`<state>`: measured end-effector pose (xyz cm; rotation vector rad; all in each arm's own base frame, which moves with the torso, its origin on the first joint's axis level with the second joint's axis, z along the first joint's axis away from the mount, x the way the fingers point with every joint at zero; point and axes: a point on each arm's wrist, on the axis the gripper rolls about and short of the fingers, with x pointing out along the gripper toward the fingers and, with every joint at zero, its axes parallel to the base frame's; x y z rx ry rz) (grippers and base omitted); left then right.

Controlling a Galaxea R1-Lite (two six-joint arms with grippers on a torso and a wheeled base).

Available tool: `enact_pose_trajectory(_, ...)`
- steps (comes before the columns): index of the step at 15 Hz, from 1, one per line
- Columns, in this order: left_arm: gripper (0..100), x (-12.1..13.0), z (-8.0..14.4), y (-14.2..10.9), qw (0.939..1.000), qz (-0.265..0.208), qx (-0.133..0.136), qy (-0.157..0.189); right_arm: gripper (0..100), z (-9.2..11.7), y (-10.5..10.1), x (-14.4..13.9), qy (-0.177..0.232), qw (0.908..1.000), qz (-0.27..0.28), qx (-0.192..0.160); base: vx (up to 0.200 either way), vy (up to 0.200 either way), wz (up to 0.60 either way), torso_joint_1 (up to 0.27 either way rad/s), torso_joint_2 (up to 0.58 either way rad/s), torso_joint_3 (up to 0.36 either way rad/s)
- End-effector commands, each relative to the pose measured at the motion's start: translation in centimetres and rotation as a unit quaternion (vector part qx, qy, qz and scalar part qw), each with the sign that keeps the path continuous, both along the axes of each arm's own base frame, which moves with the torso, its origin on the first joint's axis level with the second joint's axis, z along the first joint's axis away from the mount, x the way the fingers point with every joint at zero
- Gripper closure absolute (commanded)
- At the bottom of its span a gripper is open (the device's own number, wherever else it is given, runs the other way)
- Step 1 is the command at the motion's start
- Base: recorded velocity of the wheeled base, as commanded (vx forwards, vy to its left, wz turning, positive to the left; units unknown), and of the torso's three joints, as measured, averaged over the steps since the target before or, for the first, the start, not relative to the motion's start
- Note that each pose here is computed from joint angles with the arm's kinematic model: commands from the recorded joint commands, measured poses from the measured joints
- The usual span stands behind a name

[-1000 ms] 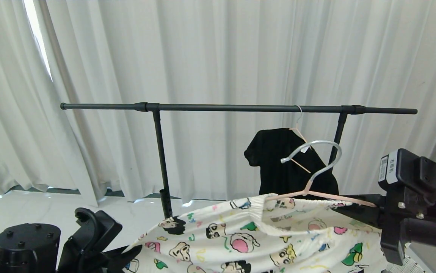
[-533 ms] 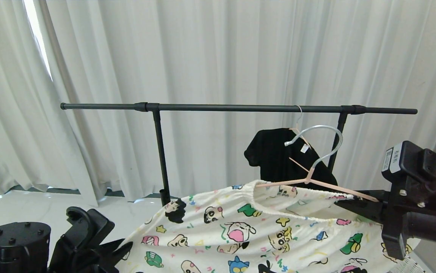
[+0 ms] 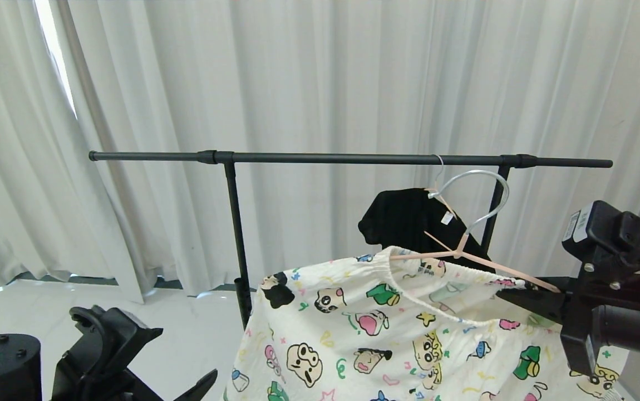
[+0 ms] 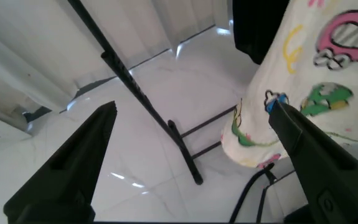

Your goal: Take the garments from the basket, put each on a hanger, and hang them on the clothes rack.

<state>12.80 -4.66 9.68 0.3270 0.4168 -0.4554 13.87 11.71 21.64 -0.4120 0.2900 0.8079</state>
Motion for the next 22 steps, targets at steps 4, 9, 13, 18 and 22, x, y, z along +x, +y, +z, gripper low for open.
enact_pose_trajectory(4,0,0.1,2.5,0.2,0.9962,0.028,-0.063,-0.053,100,-0.4,-1.0,-0.6,0.027,0.9987,-0.040,-0.018,0.000,0.000,0.00,0.000,0.00,0.000)
enact_pose_trajectory(9,0,0.7,2.8,1.1,0.9920,0.096,-0.049,-0.064,100,-0.7,-2.9,-2.6,0.055,0.9922,-0.091,-0.065,0.000,0.000,0.00,0.000,0.00,0.000)
enact_pose_trajectory(13,0,0.6,2.3,1.8,0.9761,0.205,-0.011,-0.070,100,-0.7,-4.6,-4.2,0.086,0.9844,-0.128,-0.086,0.000,0.000,0.00,0.000,0.00,0.000)
enact_pose_trajectory(18,0,0.5,2.2,2.7,0.9521,0.295,0.006,-0.078,100,-0.1,-5.5,-4.8,0.133,0.9739,-0.169,-0.072,0.000,0.000,0.00,0.000,0.00,0.000)
enact_pose_trajectory(22,0,0.4,2.1,2.8,0.9484,0.307,0.018,-0.078,100,-0.9,-5.2,-4.2,0.177,0.9619,-0.189,-0.087,0.000,0.000,0.00,0.000,0.00,0.000)
